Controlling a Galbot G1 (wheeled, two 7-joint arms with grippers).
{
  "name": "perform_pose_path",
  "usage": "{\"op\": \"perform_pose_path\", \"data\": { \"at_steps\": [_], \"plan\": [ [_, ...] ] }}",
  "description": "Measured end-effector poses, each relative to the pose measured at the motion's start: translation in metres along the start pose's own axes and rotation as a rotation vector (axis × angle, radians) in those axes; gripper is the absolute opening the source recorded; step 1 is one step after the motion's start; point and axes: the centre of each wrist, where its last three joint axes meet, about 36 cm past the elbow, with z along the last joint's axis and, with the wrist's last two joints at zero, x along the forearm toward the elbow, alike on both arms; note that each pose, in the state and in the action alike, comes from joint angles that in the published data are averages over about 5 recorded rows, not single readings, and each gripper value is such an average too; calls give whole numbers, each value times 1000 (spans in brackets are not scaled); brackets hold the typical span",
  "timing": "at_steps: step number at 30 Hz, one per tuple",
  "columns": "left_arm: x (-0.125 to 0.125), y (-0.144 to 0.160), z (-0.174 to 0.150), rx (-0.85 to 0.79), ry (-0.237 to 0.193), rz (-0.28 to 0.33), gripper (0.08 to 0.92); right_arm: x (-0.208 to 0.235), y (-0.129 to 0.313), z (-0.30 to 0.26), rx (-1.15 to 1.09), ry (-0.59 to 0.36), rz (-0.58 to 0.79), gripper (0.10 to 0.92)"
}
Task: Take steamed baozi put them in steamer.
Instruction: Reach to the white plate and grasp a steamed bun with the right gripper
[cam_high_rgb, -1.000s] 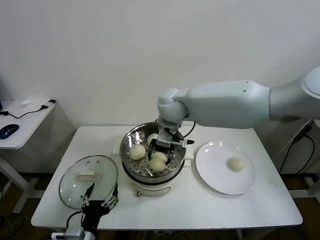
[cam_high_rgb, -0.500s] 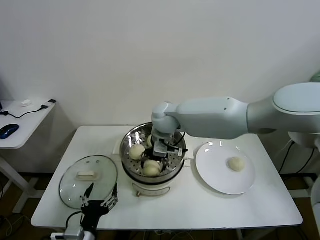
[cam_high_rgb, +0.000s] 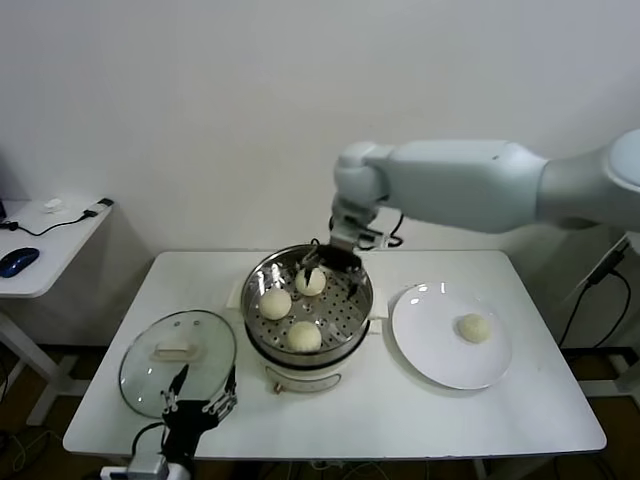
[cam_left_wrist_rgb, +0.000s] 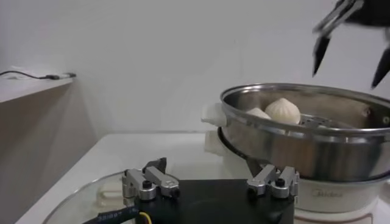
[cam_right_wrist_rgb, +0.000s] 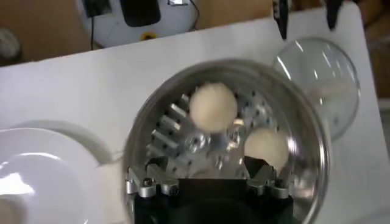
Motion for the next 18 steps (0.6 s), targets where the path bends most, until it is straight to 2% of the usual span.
{"op": "perform_pose_path", "data": {
  "at_steps": [4, 8, 13, 18],
  "plan": [
    [-1, -1, -2, 5, -6, -1, 823, 17, 58, 43, -257, 62, 16, 823],
    [-2, 0, -1, 8, -6, -5, 823, 13, 123, 80, -503, 104, 35, 823],
    [-3, -1, 3, 9, 3, -10, 823, -17, 192, 112, -726, 132, 31, 823],
    [-3, -2, 6, 7, 13, -12, 823, -56, 236, 128, -868, 145, 17, 823]
  ]
}}
